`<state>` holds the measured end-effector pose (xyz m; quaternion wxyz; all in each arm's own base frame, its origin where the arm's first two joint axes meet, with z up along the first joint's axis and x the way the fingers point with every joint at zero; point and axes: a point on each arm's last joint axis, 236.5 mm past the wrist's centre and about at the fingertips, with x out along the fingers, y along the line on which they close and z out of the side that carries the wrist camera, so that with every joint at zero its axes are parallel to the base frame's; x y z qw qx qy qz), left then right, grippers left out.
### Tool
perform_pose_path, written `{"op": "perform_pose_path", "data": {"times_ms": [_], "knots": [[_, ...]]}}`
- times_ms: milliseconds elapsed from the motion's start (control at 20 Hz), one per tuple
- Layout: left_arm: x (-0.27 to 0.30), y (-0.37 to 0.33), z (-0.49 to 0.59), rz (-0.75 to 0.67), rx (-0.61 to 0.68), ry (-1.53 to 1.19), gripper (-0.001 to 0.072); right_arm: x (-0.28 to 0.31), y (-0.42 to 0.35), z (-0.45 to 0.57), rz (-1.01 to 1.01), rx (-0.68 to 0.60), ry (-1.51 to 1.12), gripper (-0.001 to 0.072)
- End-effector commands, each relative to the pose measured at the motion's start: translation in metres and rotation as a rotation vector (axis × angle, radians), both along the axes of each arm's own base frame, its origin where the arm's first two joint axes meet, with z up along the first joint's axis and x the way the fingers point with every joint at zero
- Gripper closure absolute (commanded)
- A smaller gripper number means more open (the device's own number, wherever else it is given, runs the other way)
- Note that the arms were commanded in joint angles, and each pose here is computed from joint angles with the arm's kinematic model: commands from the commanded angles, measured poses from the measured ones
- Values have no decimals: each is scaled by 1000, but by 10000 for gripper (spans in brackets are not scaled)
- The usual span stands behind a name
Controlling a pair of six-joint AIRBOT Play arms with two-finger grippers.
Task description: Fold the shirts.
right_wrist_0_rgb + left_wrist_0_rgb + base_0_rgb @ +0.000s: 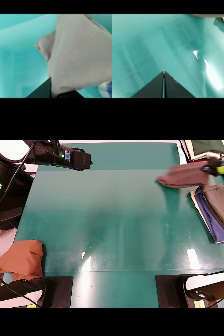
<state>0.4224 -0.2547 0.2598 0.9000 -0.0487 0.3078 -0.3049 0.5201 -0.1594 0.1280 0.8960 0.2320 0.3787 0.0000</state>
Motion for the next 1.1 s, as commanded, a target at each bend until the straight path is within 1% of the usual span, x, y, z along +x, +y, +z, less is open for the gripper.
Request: {"op": "perform_pose_path", "data": {"times_ms": [0, 150, 400, 550, 650, 850, 950, 1050], "knots": [[0, -1, 0, 6, -12, 9, 679, -22, -75, 10, -159, -26, -37, 692], [0, -1, 0, 7, -13, 11, 679, -20, -87, 29, -182, -59, -86, 692], [-2, -1, -2, 5, -9, 18, 679, -13, -86, 109, -158, -163, -229, 692], [-5, -1, -6, -3, 4, 37, 679, -18, -85, 137, -158, -195, -278, 692], [-7, 0, -9, -8, 12, 45, 679, -23, -82, 135, -151, -207, -274, 692], [-7, 0, -9, -8, 12, 45, 679, -40, -74, 138, -96, -273, -245, 692], [-7, 0, -9, -9, 13, 44, 678, -57, -82, 139, -107, -294, -210, 691], [-7, 0, -8, -10, 14, 43, 678, -83, -101, 126, -133, -327, -113, 692]]}}
